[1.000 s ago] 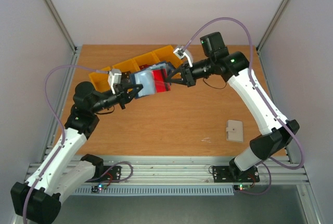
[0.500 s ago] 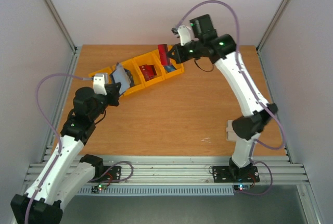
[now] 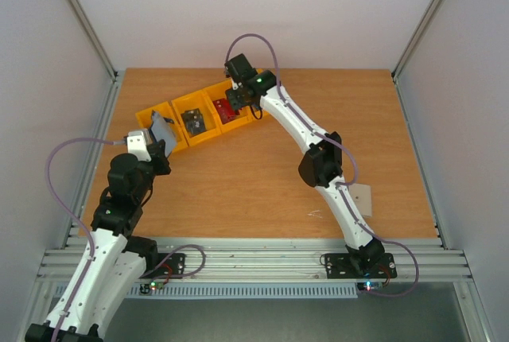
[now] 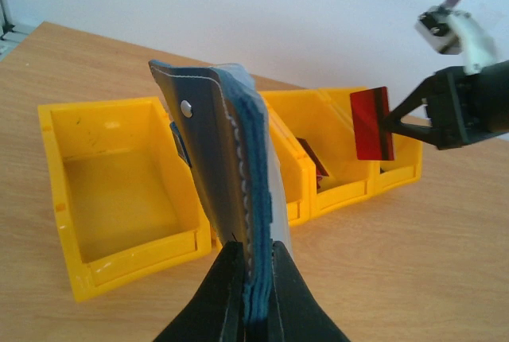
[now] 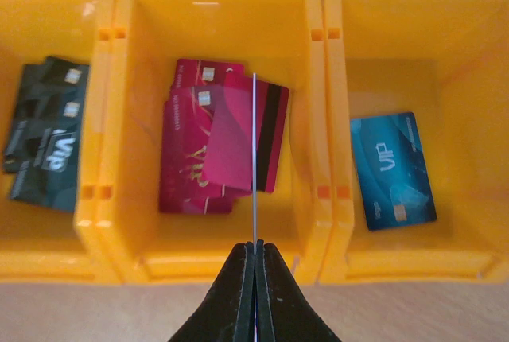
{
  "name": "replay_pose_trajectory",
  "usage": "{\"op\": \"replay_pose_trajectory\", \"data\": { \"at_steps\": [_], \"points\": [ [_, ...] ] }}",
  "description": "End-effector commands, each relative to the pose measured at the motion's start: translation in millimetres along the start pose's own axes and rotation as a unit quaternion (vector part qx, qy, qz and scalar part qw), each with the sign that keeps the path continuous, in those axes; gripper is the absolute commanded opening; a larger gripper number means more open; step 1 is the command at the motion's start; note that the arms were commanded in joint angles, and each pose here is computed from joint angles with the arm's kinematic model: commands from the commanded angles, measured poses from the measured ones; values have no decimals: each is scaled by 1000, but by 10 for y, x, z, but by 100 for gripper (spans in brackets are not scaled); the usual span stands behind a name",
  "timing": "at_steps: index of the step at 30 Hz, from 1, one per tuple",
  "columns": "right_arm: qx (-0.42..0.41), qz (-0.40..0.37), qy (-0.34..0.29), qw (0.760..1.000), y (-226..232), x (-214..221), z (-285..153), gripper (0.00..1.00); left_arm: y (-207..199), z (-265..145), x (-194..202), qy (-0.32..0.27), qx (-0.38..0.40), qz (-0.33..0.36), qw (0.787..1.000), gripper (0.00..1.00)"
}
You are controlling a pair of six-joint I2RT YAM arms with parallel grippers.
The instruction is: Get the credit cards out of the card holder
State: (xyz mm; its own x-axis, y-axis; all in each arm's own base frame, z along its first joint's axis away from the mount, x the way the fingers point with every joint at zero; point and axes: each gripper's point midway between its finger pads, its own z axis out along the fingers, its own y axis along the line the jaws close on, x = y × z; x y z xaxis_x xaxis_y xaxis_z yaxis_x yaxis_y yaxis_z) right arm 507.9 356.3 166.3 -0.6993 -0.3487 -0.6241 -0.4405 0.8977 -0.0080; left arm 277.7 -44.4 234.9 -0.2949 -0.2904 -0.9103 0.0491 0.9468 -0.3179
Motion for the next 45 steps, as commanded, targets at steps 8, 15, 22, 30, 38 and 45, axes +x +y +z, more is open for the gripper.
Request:
{"op": "replay_pose_trajectory", "data": {
  "at_steps": [8,15,22,30,38,45],
  "points": [
    [102,-18,-77,992,-42,-190,548,1,-9,-108,-29,-39,17,-15,999,0],
    [141,-64,-76,985,-11,-85,796,1,47,-92,43,-34,6,-16,999,0],
    [173,-51,-55,982,-130,77,892,1,78,-81,75,-31,1,-15,999,0],
    [156,-32,-73,984,-66,-9,876,11,90,-68,99,-28,-1,-15,999,0],
    [9,14,-107,994,421,-258,736,16,95,-78,88,-30,-2,-15,999,0],
    [-11,22,-151,988,438,-607,280,22,55,-98,64,-26,6,-9,1000,0]
  ]
}}
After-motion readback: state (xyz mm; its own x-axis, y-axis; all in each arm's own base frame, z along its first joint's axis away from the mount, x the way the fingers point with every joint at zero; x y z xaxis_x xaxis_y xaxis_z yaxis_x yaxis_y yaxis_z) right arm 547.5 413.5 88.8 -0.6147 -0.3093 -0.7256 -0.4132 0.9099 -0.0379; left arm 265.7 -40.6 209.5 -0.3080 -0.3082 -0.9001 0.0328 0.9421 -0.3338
